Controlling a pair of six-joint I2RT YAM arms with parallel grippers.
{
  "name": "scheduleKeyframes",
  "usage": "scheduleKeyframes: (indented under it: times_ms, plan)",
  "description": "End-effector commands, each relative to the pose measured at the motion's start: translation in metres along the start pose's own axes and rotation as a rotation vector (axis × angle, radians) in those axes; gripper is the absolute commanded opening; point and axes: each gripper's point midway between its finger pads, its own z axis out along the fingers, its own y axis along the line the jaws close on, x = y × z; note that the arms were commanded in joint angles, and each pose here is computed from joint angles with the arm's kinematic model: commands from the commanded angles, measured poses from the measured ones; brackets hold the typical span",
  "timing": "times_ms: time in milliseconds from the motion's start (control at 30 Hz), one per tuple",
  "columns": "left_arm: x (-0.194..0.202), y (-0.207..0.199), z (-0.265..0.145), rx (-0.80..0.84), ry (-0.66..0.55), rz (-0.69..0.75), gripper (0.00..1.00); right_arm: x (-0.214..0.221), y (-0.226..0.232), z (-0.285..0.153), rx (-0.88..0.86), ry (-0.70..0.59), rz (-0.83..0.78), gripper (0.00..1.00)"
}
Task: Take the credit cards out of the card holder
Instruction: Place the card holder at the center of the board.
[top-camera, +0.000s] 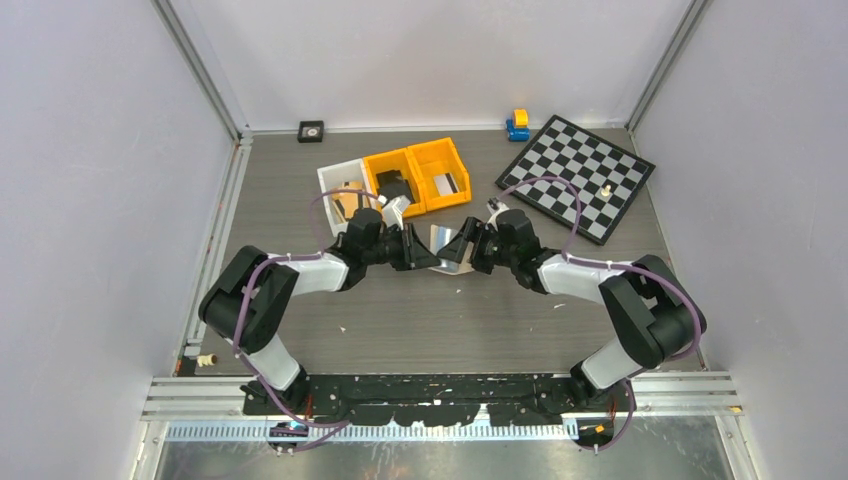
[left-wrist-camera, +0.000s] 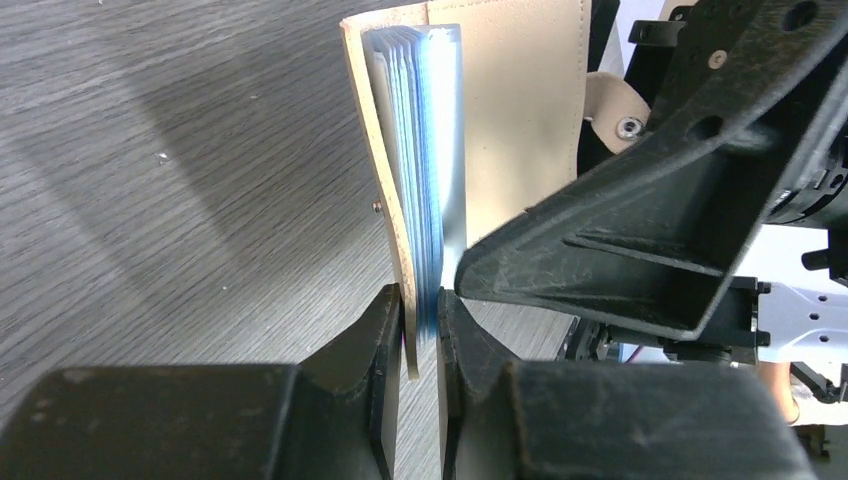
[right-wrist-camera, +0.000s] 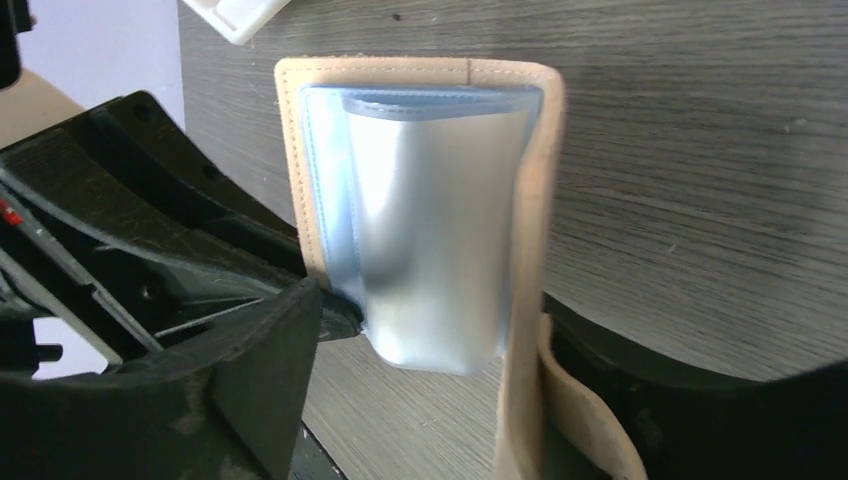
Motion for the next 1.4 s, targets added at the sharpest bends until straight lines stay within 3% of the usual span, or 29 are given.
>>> scheduleKeyframes:
  times_ms: [0, 67, 267, 500, 700, 800, 900, 1067, 1367]
  plan:
    - [-0.012, -0.028, -0.005, 0.084, -0.015, 0.069, 0.11, -0.020, 0.017, 0.004, -0.034, -0.056, -0.040, 0.65]
    - [-0.012, -0.031, -0.005, 0.099, -0.016, 0.070, 0.18, -0.020, 0.018, 0.004, -0.035, -0.057, -0.039, 0.52]
    - [-0.013, -0.034, -0.006, 0.114, -0.020, 0.063, 0.32, -0.021, 0.013, 0.005, -0.015, -0.062, -0.034, 0.29]
    - [-0.029, -0.025, -0.020, 0.150, -0.104, -0.040, 0.30, -0.016, 0.011, 0.011, -0.017, -0.042, -0.016, 0.28]
    - [-0.038, -0.027, -0.026, 0.221, -0.122, -0.073, 0.16, -0.011, 0.016, 0.014, -0.062, -0.014, -0.001, 0.28]
    - [-0.037, -0.024, -0.024, 0.219, -0.115, -0.090, 0.03, -0.010, 0.019, 0.015, -0.082, -0.009, 0.002, 0.32]
    - [-0.036, -0.025, -0.022, 0.233, -0.105, -0.099, 0.00, -0.012, 0.023, 0.013, -0.104, -0.019, 0.003, 0.54]
    - [-0.034, -0.033, -0.021, 0.275, -0.078, -0.090, 0.00, -0.016, 0.026, 0.009, -0.121, -0.059, 0.011, 0.81]
    - [-0.024, -0.046, -0.015, 0.267, -0.038, -0.019, 0.00, -0.021, 0.023, 0.009, -0.107, -0.088, 0.037, 0.87]
